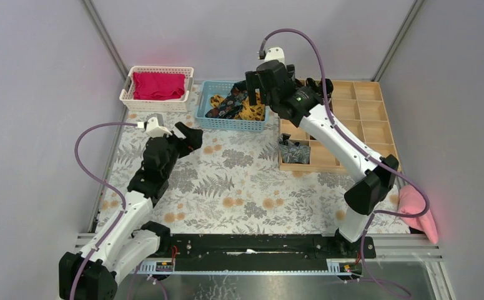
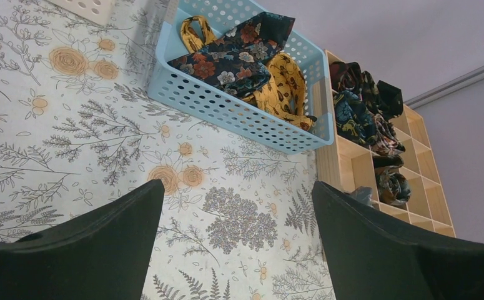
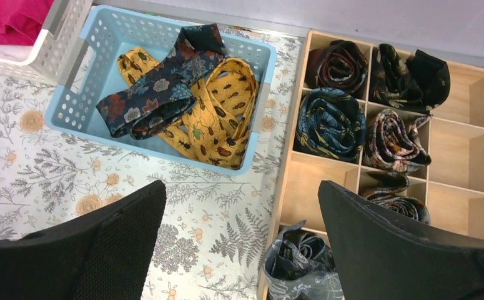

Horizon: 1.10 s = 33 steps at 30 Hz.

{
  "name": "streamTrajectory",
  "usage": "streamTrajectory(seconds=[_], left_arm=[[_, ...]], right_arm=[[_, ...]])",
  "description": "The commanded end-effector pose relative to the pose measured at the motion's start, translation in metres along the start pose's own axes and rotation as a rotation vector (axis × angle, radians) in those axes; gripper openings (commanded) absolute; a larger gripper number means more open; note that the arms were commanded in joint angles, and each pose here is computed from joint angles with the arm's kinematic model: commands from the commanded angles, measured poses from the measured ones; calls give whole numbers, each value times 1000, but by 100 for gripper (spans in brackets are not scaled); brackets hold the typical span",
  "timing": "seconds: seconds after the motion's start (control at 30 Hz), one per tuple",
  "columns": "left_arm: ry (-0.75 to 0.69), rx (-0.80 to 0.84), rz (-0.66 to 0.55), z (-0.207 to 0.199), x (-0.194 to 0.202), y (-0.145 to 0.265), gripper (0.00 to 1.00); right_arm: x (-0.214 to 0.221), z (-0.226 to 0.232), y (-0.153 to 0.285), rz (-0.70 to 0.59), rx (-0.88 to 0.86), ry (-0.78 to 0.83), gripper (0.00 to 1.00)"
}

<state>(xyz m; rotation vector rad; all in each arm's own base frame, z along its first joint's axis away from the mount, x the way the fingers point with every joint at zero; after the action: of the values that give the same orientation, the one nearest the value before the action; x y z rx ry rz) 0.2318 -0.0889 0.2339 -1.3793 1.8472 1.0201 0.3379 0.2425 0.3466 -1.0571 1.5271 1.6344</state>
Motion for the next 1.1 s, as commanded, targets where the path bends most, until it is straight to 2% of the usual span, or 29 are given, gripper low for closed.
streamTrajectory(seconds=[0.0, 0.3, 0.43, 0.53, 0.7, 0.83, 0.9, 0.93, 1.07], left_arm=[[-18, -23, -10, 2, 0, -4, 96], [-27, -31, -2, 3, 4, -8, 97], [-27, -33, 2, 4, 5, -10, 97], [-28, -40, -2, 5, 6, -11, 97], [-39, -61, -9, 9, 8, -14, 97], [-52, -78, 3, 8, 7, -19, 97], [-57, -82, 11, 9, 9, -20, 97], [-58, -83, 11, 10, 9, -20, 97], [-70, -99, 11, 13, 12, -22, 97]], right_arm=[[-7, 5, -6, -36, -13, 1, 100], [-4, 19, -28, -40, -26, -1, 100], [-10, 21, -36, -82, 1, -11, 100], [-11, 30, -56, -128, 3, 23, 100], [-7, 61, -100, -83, -72, 52, 100], [5, 85, -140, -68, -100, 58, 92], [16, 88, -158, -57, -92, 67, 78], [21, 87, -167, -49, -86, 52, 75], [45, 79, -199, 12, -112, -14, 73]])
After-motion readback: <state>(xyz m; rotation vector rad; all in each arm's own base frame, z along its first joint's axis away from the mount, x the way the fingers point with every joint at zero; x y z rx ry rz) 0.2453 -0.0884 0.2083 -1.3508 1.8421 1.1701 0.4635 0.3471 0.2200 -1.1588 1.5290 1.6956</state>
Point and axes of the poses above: each gripper's point midway between its finger pads, its own y axis back along the fingers, its own z axis along the line the jaws close on, x = y × z, the point moved 9 cm from there along y, back along the fingers, and after that the axes turned 4 degrees about -y, right-handed, at the moved point
